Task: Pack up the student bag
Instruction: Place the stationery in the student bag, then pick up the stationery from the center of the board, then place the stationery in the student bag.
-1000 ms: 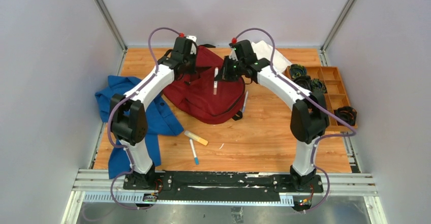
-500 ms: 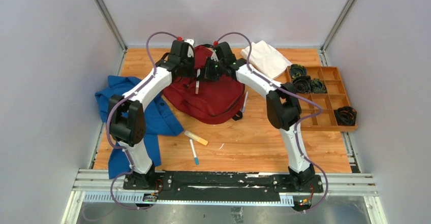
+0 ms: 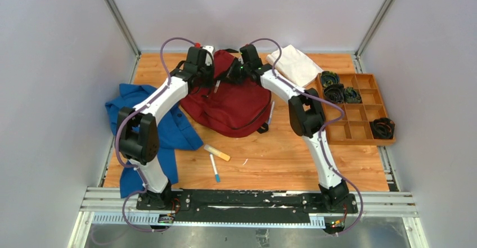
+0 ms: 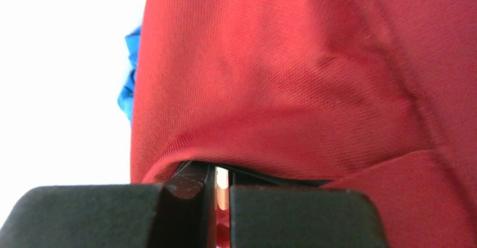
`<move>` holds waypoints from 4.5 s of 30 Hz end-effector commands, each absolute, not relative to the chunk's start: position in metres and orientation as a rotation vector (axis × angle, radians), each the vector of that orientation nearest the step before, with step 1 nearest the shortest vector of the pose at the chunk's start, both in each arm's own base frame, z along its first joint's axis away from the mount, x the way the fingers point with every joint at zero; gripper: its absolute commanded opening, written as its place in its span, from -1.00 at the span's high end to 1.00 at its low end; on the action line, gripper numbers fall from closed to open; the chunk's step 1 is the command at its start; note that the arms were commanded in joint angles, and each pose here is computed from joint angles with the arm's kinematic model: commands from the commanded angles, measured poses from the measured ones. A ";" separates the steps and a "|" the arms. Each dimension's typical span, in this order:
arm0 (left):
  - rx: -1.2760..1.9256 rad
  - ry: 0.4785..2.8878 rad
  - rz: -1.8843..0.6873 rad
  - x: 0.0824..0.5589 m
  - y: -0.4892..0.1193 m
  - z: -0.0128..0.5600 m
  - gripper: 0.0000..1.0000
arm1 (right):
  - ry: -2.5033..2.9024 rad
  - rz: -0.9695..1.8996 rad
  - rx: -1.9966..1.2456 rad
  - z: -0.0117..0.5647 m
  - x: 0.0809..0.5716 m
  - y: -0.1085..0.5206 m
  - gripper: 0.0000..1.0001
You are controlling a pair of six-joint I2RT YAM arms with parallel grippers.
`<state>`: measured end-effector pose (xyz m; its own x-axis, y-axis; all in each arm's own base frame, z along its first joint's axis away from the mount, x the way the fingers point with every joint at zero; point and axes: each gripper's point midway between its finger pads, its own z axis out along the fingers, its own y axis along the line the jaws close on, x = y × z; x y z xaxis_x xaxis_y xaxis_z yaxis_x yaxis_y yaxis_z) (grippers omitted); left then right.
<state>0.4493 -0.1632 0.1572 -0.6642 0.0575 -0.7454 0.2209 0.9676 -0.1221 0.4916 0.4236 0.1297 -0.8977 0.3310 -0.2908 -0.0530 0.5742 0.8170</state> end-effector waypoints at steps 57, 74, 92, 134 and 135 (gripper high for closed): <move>0.132 2.325 -0.621 0.408 -0.193 0.182 1.00 | 2.765 0.296 0.061 0.040 0.388 0.180 -0.08; 0.146 2.341 -0.649 0.407 -0.197 0.176 1.00 | 2.837 0.079 0.015 0.032 0.346 0.143 1.00; 0.167 2.269 -0.548 0.434 -0.190 0.212 1.00 | 2.559 0.917 -0.310 0.183 0.352 0.301 1.00; 0.258 2.316 -0.618 0.411 -0.194 0.189 1.00 | 2.070 1.470 0.399 0.173 0.522 0.427 0.29; 0.254 2.319 -0.618 0.411 -0.194 0.188 1.00 | 2.069 1.476 0.400 0.173 0.520 0.427 0.22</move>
<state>0.4256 -0.1877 0.1760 -0.7213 -0.0070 -0.6926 0.3057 0.8940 -0.3274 0.5023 0.4351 0.1533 -0.8418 0.4802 -0.2464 -0.0415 0.3975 0.9167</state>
